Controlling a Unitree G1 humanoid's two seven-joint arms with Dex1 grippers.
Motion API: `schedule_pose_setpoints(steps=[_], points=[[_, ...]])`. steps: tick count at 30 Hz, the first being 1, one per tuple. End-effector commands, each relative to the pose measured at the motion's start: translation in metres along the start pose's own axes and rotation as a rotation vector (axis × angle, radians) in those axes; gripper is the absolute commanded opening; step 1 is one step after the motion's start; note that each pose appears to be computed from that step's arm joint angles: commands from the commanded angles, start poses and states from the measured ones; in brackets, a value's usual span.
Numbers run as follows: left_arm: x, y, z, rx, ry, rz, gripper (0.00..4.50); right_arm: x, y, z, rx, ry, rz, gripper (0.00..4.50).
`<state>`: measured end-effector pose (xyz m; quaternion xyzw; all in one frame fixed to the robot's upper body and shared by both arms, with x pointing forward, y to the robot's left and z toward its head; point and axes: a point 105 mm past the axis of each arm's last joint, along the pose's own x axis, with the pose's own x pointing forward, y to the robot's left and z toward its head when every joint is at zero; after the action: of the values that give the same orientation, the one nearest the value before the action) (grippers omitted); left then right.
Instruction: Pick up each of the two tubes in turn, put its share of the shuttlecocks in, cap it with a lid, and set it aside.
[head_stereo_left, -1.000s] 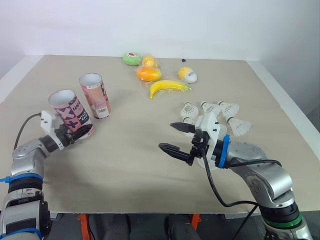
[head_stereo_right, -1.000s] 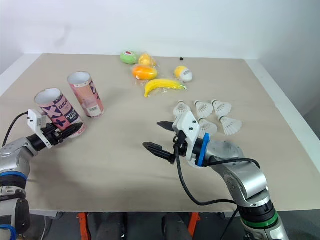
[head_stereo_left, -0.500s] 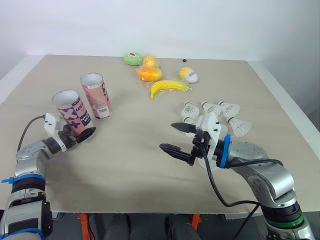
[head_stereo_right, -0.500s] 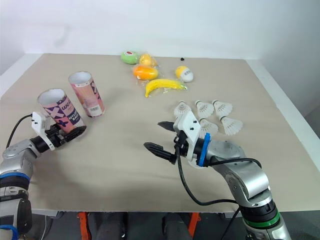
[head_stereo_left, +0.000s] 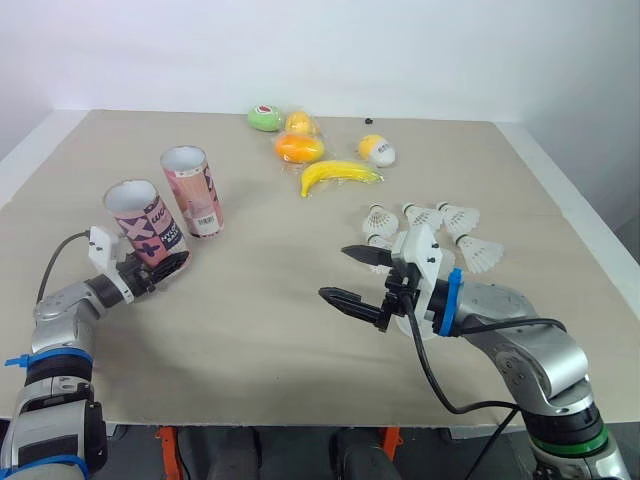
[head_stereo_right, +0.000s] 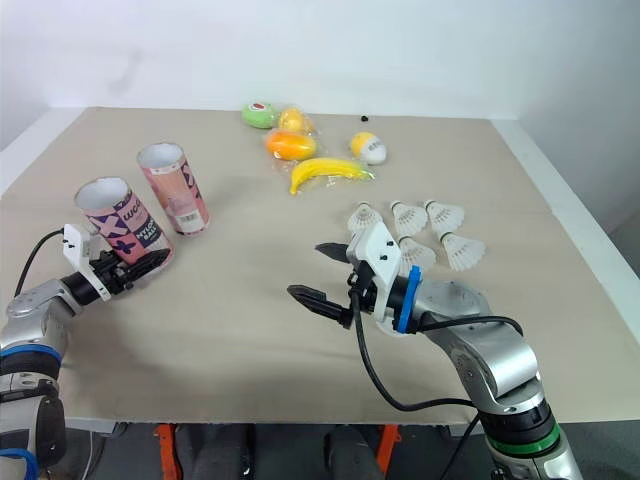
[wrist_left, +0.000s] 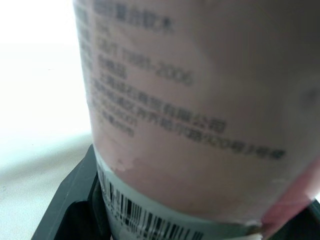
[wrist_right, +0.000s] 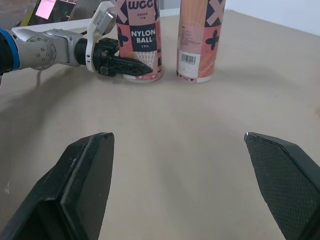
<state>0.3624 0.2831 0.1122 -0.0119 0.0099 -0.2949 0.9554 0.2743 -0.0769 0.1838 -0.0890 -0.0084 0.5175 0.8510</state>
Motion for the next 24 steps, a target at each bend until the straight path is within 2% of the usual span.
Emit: schedule_pose_setpoints(steps=[1,3,6,8,13,24], points=[[-0.005,-0.005,0.008,0.042,0.042,-0.076,2.69,-0.008,0.001,0.011,0.000,-0.046,-0.010,4.50],[-0.007,-0.014,0.010,0.076,0.098,-0.155,2.69,-0.015,0.003,0.009,0.046,-0.047,-0.017,4.50],[-0.021,-0.040,0.006,0.153,0.289,-0.377,2.69,-0.030,0.012,0.008,0.107,-0.037,-0.021,4.50],[-0.026,-0.052,0.007,0.178,0.376,-0.462,2.69,-0.034,0.014,0.007,0.127,-0.028,-0.037,4.50],[-0.043,-0.062,0.001,0.395,0.651,-0.620,2.69,-0.031,-0.002,-0.013,0.172,0.048,-0.208,4.50],[-0.048,-0.055,0.025,0.552,0.825,-0.710,2.69,-0.009,-0.035,-0.044,0.212,0.155,-0.407,4.50]])
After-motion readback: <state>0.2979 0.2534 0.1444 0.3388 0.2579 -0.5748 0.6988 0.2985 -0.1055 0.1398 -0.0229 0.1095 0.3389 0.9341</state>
